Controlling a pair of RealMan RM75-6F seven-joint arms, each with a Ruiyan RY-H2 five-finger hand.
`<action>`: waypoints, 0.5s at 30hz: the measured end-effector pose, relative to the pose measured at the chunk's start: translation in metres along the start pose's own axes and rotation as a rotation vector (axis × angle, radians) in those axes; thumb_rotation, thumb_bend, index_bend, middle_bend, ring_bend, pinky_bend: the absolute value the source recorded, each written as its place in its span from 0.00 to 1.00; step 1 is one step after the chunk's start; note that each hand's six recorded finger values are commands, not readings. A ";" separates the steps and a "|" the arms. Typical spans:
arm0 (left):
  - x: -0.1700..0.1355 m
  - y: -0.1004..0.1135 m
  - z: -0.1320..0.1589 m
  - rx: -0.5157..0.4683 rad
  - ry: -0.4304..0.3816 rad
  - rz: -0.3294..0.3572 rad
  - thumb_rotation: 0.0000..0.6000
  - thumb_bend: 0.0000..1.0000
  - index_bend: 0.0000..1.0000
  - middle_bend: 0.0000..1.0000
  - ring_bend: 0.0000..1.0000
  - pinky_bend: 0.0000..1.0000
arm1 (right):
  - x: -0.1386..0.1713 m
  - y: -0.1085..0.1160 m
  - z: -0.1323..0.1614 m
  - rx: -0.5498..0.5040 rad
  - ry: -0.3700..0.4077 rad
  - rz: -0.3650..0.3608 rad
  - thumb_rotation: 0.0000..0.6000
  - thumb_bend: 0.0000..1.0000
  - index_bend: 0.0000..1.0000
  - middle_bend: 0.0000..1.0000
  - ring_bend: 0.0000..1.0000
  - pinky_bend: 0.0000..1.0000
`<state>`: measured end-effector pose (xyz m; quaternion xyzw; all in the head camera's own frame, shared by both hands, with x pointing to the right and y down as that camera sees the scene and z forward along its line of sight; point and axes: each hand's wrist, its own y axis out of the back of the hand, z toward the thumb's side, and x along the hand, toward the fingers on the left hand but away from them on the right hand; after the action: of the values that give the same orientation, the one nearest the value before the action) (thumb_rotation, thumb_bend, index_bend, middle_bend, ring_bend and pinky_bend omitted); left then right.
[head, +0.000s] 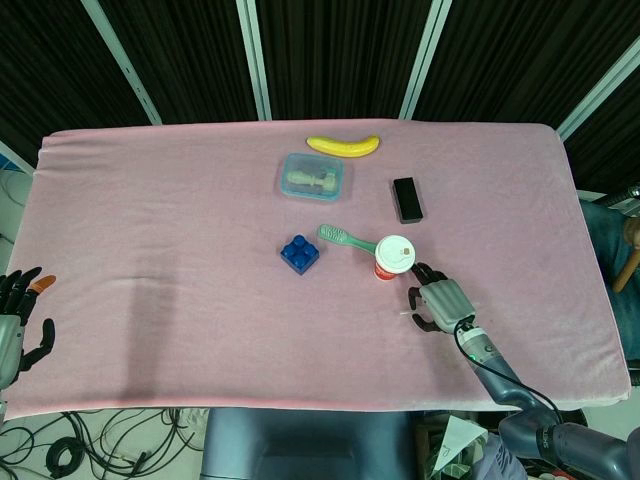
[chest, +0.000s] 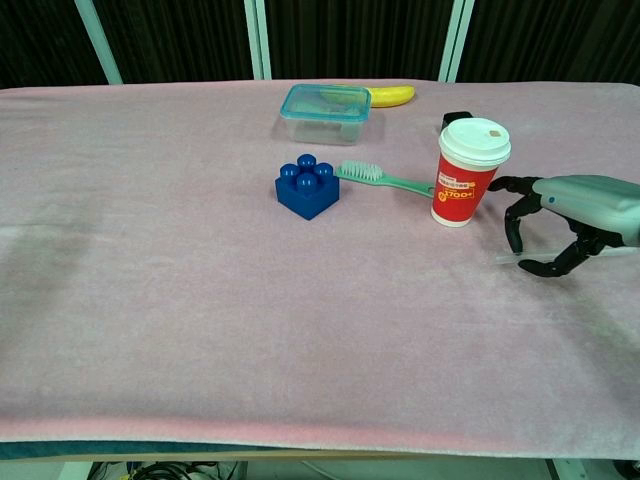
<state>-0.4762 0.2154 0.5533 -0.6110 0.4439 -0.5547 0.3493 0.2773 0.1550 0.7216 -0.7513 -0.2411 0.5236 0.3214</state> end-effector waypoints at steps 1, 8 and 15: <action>0.000 0.000 0.000 0.000 0.000 0.001 1.00 0.58 0.19 0.08 0.02 0.00 | 0.001 0.002 0.000 -0.005 -0.001 -0.003 1.00 0.36 0.62 0.00 0.02 0.18; 0.000 0.002 0.002 -0.004 -0.012 0.015 1.00 0.58 0.19 0.08 0.02 0.00 | 0.007 0.028 -0.007 -0.066 -0.021 -0.061 1.00 0.36 0.62 0.00 0.02 0.18; 0.000 0.004 0.004 -0.013 -0.030 0.037 1.00 0.58 0.19 0.08 0.02 0.00 | 0.021 0.081 -0.027 -0.136 -0.077 -0.195 1.00 0.36 0.63 0.00 0.02 0.18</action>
<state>-0.4733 0.2135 0.5488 -0.6131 0.4534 -0.5360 0.3622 0.3124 0.1088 0.6552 -0.7236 -0.3603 0.5008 0.3095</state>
